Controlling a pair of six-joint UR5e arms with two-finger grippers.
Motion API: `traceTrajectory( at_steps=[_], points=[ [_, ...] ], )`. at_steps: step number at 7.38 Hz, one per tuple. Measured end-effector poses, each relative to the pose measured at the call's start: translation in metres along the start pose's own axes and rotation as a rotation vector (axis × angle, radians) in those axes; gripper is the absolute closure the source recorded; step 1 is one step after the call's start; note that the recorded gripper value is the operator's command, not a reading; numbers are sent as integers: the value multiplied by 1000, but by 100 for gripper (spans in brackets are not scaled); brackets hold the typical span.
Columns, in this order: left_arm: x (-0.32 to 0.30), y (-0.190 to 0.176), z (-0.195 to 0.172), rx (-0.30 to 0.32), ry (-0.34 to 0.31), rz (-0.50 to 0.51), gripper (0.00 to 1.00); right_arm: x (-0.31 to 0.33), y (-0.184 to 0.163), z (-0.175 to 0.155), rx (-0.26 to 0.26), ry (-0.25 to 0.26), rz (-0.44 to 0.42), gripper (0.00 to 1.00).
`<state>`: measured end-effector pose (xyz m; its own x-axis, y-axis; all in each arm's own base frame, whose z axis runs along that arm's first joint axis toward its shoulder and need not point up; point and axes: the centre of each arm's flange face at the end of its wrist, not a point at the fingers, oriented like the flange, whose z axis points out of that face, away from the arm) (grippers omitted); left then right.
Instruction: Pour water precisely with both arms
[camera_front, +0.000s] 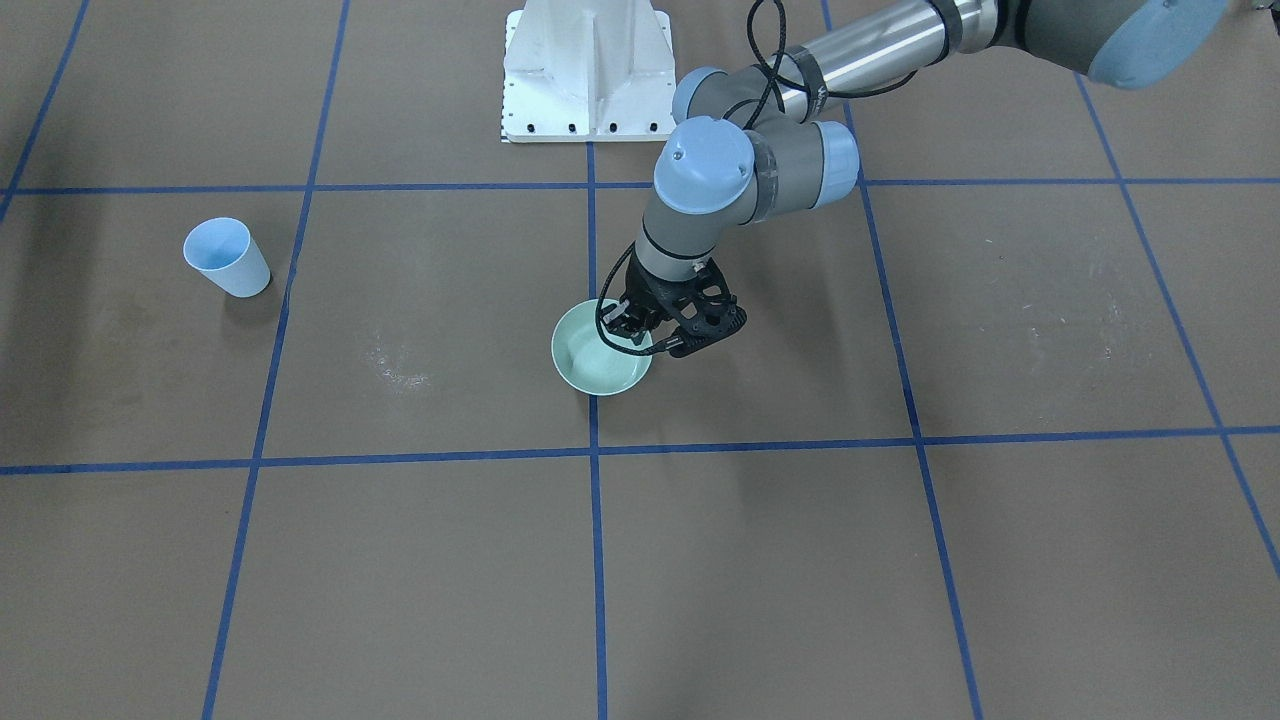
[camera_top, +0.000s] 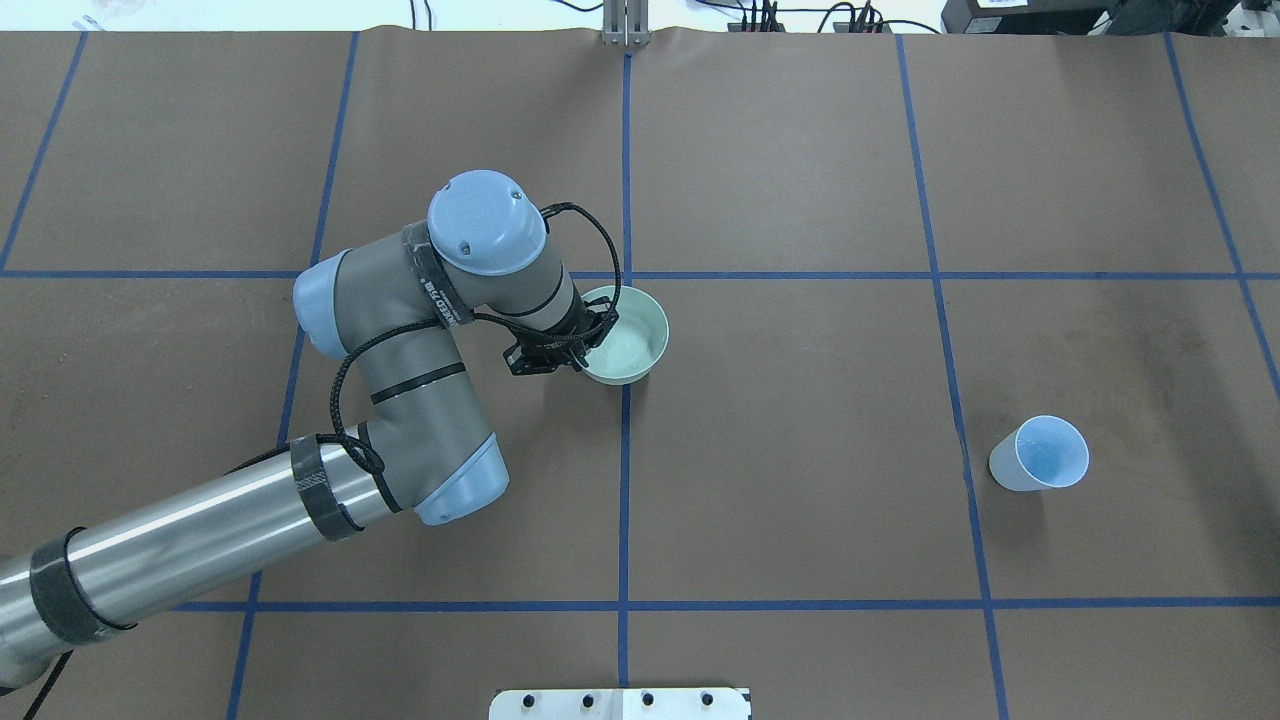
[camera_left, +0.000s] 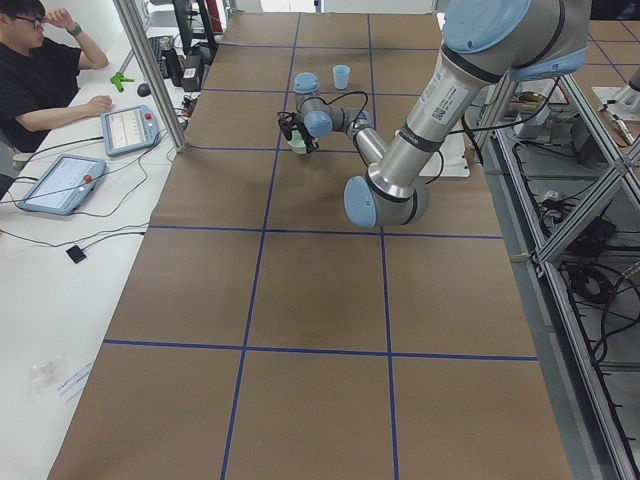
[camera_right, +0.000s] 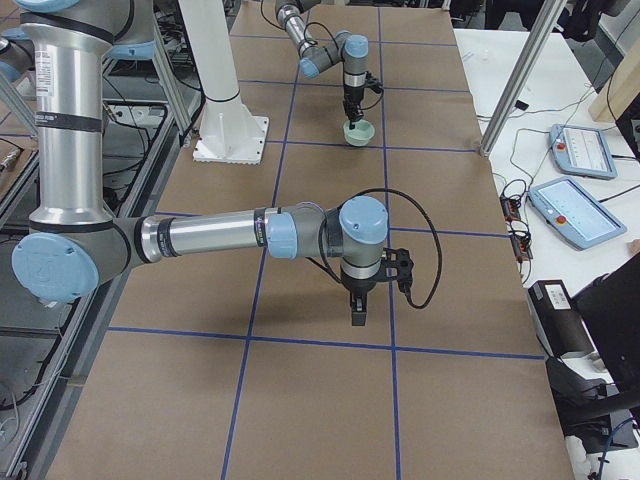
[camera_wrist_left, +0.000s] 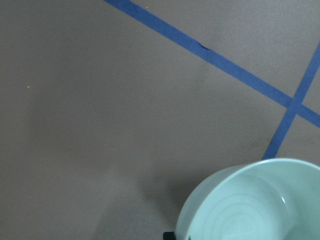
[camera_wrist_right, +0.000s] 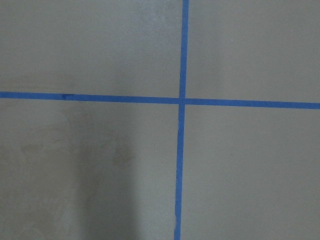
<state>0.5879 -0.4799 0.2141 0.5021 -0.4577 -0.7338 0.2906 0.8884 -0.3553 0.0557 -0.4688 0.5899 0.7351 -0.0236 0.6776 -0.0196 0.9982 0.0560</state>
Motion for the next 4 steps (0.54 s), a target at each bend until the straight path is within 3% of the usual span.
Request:
traceTrajectory(
  at_steps=[1,2,4],
  points=[
    [6,2,7,4,-3,2,43,0,0,0,0,0,0,0],
    [9,4,11,13,-4,5,0,0,0,0,0,0,-1,0],
    [11,4,13,25,-5,15,0,-2,-3,-1,2,0,-5,0]
  ],
)
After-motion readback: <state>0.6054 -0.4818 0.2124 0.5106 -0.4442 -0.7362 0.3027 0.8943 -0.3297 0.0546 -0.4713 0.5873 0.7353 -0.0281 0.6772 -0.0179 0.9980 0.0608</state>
